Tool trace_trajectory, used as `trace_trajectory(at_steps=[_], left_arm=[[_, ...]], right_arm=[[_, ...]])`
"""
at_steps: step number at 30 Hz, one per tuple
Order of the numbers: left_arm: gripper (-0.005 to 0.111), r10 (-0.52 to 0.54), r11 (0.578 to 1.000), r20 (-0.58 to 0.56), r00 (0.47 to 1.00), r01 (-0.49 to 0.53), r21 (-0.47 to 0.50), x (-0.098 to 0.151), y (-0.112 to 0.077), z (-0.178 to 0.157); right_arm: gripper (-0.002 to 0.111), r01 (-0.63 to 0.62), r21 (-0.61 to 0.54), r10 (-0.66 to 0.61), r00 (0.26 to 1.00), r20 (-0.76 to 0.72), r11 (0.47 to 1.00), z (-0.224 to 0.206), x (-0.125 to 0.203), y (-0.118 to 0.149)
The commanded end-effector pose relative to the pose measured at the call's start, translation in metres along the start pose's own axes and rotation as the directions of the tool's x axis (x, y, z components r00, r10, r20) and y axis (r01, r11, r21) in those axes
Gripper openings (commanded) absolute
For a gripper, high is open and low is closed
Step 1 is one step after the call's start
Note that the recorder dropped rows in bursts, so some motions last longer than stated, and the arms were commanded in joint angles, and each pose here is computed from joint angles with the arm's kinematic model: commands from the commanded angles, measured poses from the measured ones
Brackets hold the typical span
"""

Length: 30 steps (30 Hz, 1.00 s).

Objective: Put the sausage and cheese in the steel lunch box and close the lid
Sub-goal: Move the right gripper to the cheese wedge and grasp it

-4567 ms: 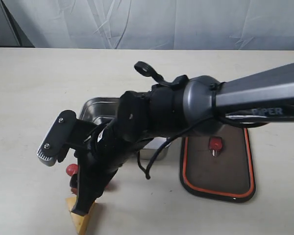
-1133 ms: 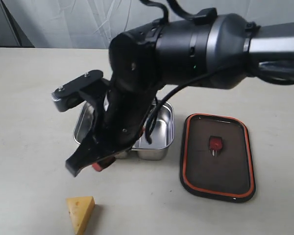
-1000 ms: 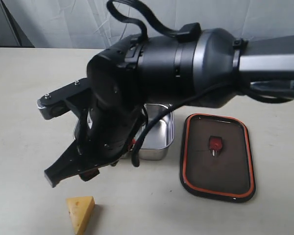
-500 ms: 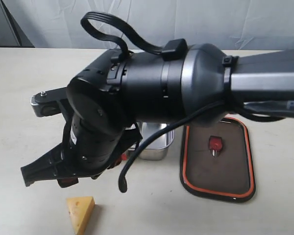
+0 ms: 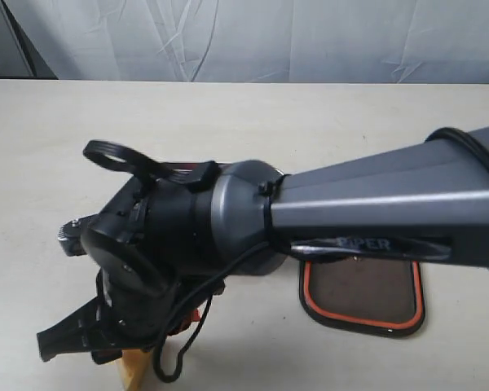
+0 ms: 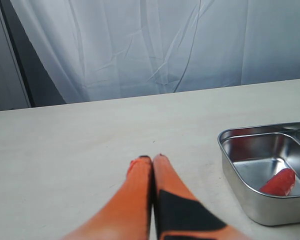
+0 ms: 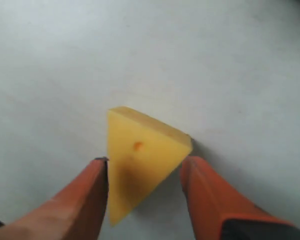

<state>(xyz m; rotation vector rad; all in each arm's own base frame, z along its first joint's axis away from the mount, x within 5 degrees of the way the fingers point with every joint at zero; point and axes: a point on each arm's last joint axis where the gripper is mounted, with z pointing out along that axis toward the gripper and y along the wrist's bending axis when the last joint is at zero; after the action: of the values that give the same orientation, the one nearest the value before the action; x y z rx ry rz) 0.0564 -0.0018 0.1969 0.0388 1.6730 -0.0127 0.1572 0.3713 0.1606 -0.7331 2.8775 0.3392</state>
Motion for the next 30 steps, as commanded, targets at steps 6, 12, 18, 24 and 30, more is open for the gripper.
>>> trace_trajectory(at_steps=[6,12,18,24,30], left_arm=[[0.0,0.001,1.0,0.009,1.0,-0.001,0.007,0.0,0.0,0.0],[0.0,0.001,1.0,0.009,1.0,-0.001,0.007,0.0,0.0,0.0],[0.0,0.001,1.0,0.009,1.0,-0.001,0.007,0.0,0.0,0.0],[0.0,0.001,1.0,0.009,1.0,-0.001,0.007,0.0,0.0,0.0],[0.0,0.001,1.0,0.009,1.0,-0.001,0.007,0.0,0.0,0.0]], right_arm=[[0.048,0.022,0.104,-0.022,1.0,0.003,0.994,-0.001,0.01,0.003],[0.049,0.025,0.107,-0.026,1.0,0.002,0.994,-0.001,0.01,0.002],[0.083,0.024,0.117,-0.022,1.0,-0.017,0.993,-0.001,0.011,0.001],[0.084,0.013,0.07,-0.014,1.0,0.007,0.997,-0.001,0.01,0.006],[0.084,0.016,0.045,-0.018,0.999,0.032,0.999,0.009,0.007,0.009]])
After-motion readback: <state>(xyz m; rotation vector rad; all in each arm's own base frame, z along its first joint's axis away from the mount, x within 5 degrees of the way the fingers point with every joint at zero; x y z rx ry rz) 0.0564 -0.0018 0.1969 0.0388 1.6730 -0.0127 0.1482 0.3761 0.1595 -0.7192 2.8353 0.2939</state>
